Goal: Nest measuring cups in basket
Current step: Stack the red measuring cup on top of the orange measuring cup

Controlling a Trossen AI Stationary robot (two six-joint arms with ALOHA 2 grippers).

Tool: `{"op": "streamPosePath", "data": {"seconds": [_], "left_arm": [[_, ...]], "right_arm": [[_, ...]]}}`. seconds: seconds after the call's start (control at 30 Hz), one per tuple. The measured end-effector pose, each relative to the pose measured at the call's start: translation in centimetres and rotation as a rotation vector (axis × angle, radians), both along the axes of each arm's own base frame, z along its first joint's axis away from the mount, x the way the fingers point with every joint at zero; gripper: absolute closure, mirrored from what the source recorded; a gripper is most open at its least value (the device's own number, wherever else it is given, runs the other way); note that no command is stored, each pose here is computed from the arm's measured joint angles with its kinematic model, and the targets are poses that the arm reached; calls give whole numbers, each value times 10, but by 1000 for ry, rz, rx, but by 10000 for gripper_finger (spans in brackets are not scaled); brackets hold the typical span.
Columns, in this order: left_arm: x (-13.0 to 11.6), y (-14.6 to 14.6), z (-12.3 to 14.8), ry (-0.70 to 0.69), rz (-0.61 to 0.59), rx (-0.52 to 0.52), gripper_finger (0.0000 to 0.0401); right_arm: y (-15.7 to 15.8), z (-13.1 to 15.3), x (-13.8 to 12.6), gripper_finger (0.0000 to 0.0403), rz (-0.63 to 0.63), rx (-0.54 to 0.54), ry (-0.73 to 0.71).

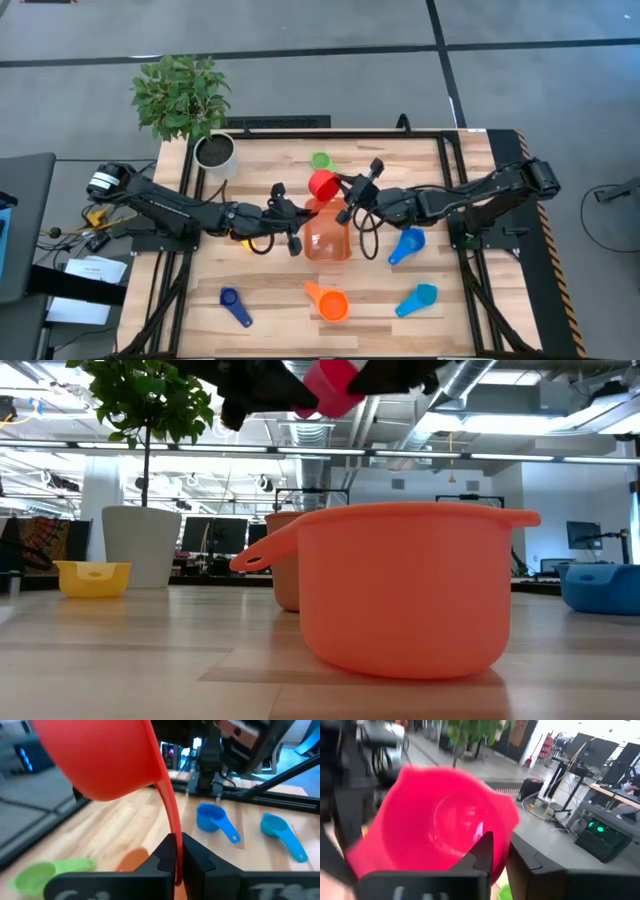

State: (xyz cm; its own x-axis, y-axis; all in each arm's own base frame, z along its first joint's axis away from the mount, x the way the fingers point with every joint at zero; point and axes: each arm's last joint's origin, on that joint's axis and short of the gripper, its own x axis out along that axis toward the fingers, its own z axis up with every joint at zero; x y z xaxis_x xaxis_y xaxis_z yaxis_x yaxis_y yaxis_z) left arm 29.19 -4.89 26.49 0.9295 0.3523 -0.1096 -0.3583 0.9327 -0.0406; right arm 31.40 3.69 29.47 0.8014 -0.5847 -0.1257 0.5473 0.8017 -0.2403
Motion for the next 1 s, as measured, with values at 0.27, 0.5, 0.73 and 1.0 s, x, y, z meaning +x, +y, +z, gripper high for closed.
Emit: {"op": "streamPosePath", "data": {"seconds": [0.27,0.5,0.73,1.0], "left_arm": [[-13,3,21,101,-12,-155,401],[-18,4,43,175,-50,-263,401],[-14,8,58,173,-195,-389,401],[-14,7,57,205,-289,-480,401]], "right_arm": [[10,2,-16,253,80,-163,212],[24,19,-34,195,97,-340,276],[30,30,-29,194,234,-460,273],[32,38,-11,218,265,-468,309]]}}
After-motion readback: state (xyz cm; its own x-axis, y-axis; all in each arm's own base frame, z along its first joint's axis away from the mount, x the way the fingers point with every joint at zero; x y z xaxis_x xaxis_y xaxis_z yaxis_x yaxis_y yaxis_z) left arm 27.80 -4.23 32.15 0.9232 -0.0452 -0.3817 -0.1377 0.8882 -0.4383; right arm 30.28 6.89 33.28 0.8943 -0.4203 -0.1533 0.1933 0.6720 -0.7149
